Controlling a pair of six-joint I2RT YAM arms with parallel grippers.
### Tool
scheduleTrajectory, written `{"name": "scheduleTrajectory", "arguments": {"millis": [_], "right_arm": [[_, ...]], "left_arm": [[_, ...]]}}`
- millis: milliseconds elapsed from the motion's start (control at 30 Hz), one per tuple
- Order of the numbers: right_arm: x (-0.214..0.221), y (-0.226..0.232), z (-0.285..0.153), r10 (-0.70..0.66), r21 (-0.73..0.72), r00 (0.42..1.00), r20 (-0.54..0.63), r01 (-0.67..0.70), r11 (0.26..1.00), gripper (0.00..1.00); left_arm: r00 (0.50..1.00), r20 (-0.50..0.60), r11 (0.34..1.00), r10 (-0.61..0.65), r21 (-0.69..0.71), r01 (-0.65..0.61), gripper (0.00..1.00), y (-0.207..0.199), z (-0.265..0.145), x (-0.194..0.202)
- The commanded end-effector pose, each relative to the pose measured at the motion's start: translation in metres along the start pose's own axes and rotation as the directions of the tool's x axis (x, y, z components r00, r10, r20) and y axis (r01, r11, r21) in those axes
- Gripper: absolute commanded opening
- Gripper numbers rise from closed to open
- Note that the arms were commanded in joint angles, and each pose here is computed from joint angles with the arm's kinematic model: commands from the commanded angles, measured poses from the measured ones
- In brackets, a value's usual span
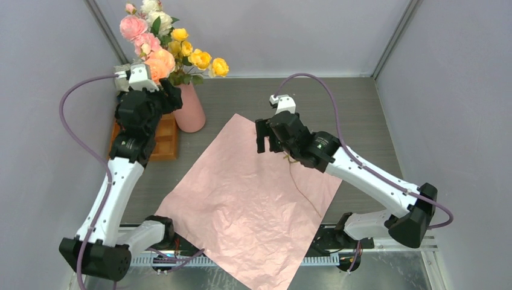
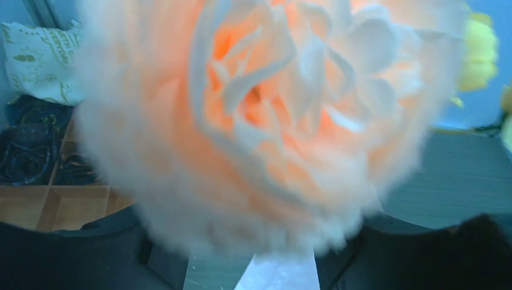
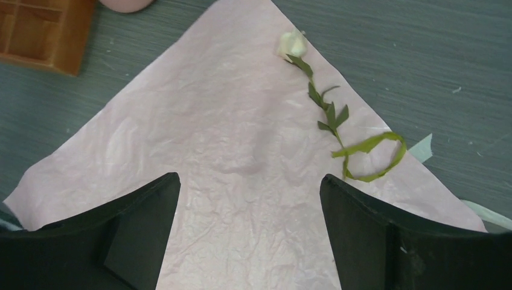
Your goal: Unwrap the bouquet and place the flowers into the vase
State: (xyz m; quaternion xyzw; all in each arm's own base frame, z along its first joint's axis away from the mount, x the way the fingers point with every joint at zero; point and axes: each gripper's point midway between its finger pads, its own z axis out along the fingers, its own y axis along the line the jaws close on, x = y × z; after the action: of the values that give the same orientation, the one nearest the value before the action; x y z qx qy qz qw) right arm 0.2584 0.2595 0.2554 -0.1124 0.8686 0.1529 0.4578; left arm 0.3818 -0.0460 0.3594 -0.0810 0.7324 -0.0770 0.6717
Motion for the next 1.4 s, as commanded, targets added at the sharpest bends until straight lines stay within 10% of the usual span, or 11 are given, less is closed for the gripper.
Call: {"name": "scheduleTrajectory", "arguments": {"millis": [0, 567, 833, 1367], "right_arm": [[0.004, -0.026, 0.023, 0.103, 0.072, 0.993, -0.051, -0.1, 0.992, 0.9], [0.096, -0.074, 0.136, 0.148, 0.258, 0.911, -0.386, -0.048, 0.965, 0.61], [0.107, -0.107, 0.151, 0.191, 0.334, 0.89, -0.413, -0.047, 0.941, 0.6], [0.141, -0.127, 0.185, 0.257, 0.321, 0.821, -0.51, -0.095, 0.942, 0.35]], "left_arm": [[0.998, 0.004, 0.992, -0.056, 0.11, 0.055, 0.64, -0.014, -0.05, -0.011], [0.983, 0.089, 0.898, -0.159, 0.426, 0.106, 0.61, -0.059, -0.208, -0.084], [0.968, -0.027, 0.805, -0.249, 0.551, 0.222, 0.6, -0.084, -0.208, -0.062], [0.969, -0.047, 0.818, -0.242, 0.528, 0.229, 0.59, -0.081, -0.204, -0.054]]}}
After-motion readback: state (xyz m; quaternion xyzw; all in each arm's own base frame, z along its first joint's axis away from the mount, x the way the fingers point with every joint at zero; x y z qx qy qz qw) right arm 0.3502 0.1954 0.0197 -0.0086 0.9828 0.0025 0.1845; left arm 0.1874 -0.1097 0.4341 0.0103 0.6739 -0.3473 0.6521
